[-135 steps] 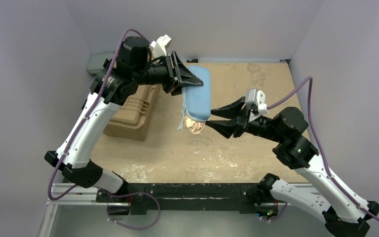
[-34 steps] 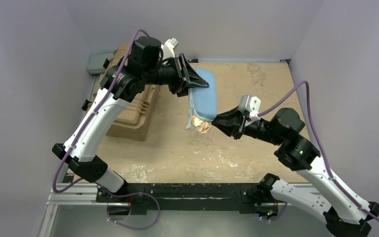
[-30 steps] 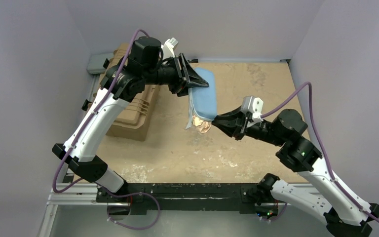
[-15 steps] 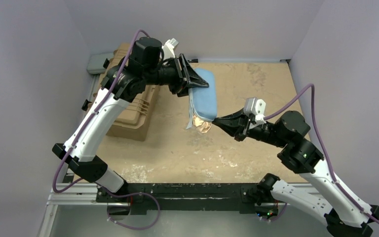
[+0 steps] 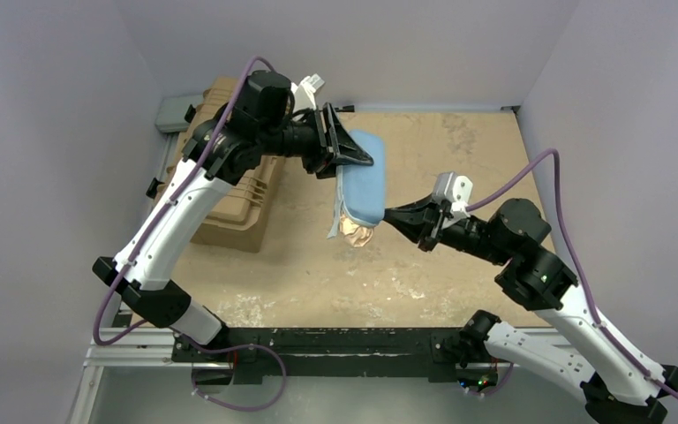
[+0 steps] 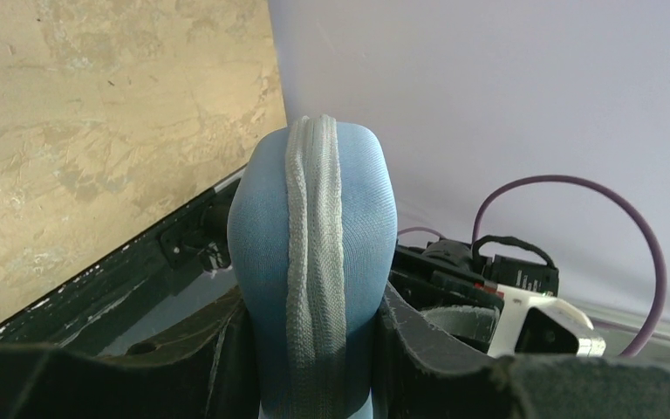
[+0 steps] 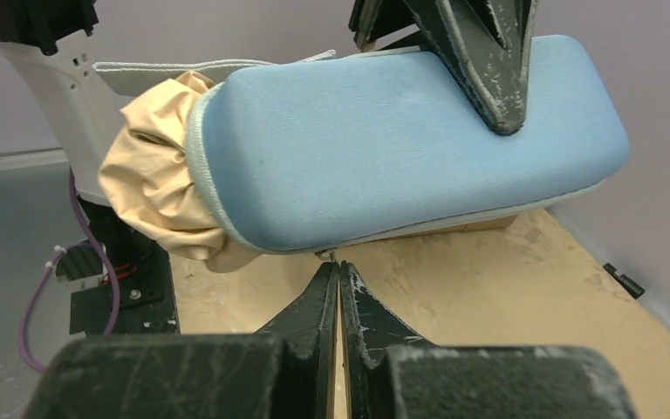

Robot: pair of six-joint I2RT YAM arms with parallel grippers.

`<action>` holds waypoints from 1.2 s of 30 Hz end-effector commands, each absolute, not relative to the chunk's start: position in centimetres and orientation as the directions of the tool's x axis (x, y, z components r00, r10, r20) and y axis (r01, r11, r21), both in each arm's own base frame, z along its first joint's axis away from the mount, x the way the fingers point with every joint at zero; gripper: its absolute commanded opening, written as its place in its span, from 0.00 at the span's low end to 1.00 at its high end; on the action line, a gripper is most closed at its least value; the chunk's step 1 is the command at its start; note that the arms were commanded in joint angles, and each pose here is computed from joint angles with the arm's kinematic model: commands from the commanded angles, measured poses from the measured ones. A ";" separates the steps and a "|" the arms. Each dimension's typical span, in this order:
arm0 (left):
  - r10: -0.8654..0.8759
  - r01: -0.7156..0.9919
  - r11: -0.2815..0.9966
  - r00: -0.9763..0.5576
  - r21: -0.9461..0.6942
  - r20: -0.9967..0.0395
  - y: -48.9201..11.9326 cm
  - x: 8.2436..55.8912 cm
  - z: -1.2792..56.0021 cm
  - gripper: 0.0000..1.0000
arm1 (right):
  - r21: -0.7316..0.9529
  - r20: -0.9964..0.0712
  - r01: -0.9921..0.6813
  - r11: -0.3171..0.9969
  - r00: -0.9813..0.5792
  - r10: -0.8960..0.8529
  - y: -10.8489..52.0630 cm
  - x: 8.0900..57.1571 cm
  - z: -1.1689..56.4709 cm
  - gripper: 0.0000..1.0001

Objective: Open the umbrella

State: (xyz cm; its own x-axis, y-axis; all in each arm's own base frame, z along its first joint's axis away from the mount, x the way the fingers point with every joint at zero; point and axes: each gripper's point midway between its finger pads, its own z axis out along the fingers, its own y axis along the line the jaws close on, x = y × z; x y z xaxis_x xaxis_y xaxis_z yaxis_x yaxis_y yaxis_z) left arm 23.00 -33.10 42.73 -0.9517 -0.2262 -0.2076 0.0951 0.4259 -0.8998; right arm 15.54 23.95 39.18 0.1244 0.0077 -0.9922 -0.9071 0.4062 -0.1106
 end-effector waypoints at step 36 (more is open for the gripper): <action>-0.128 0.253 0.301 -0.945 -0.919 -0.302 -33.2 20.4 47.7 0.00 | -0.138 -0.980 -0.934 0.329 0.178 0.094 24.6 13.9 41.7 0.48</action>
State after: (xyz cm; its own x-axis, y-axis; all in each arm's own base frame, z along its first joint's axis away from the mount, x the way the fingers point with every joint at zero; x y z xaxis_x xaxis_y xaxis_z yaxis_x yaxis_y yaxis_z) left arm 20.57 -33.12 44.72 -0.9598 -0.1086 -0.2590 0.2027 0.3703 -0.9065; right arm 13.96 24.30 38.81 0.1301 0.0246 -0.9912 -0.9370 0.3301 -0.1148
